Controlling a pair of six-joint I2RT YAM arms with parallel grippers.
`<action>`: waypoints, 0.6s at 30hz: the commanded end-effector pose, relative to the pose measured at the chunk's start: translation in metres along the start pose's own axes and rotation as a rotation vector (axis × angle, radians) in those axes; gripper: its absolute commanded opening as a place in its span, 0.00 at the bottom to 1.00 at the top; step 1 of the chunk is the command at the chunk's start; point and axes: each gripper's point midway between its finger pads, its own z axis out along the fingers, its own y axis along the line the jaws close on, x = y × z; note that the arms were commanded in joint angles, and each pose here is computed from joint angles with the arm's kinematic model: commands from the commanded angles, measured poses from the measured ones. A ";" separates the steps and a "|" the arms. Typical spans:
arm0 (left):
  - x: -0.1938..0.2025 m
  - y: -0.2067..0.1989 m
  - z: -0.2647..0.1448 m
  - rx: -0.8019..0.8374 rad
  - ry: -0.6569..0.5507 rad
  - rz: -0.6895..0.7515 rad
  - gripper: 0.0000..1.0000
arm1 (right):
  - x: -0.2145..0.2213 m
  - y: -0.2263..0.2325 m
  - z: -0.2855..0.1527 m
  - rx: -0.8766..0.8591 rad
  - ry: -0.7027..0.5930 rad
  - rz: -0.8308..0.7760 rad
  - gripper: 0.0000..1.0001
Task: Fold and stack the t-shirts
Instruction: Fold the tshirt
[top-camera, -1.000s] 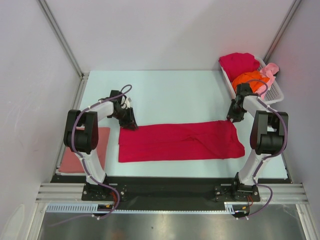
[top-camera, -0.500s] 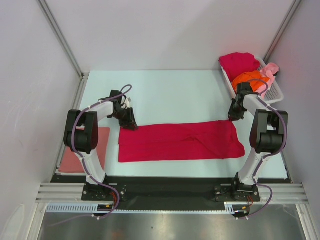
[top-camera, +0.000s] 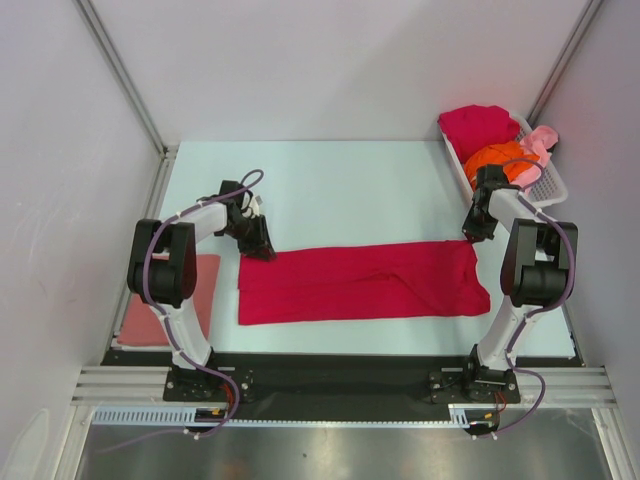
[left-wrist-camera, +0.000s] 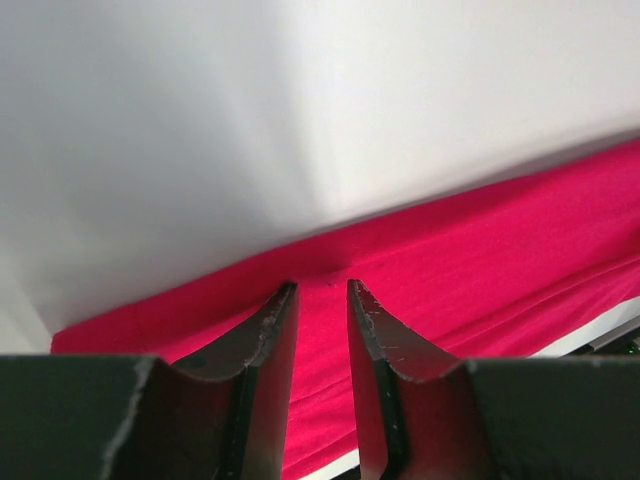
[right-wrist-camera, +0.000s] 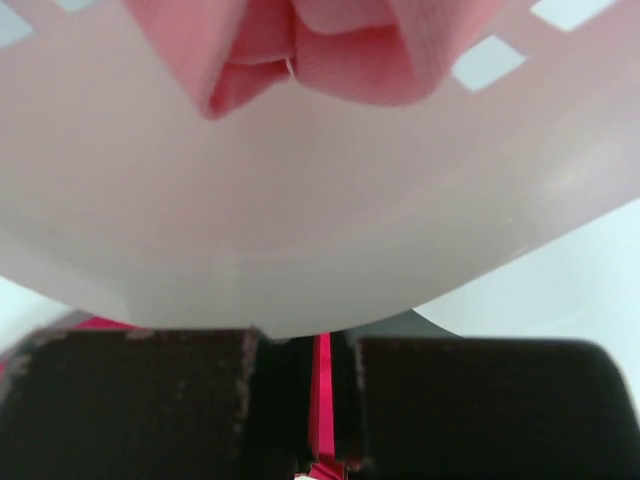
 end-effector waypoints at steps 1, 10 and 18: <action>0.007 0.031 0.011 -0.111 0.013 -0.003 0.33 | -0.018 -0.018 0.003 0.071 -0.057 0.039 0.00; -0.009 0.032 -0.010 -0.168 -0.066 0.042 0.33 | -0.024 -0.030 0.002 0.102 -0.064 -0.020 0.03; -0.023 0.012 -0.037 -0.137 -0.145 0.088 0.36 | -0.029 0.007 -0.016 -0.021 -0.033 -0.033 0.33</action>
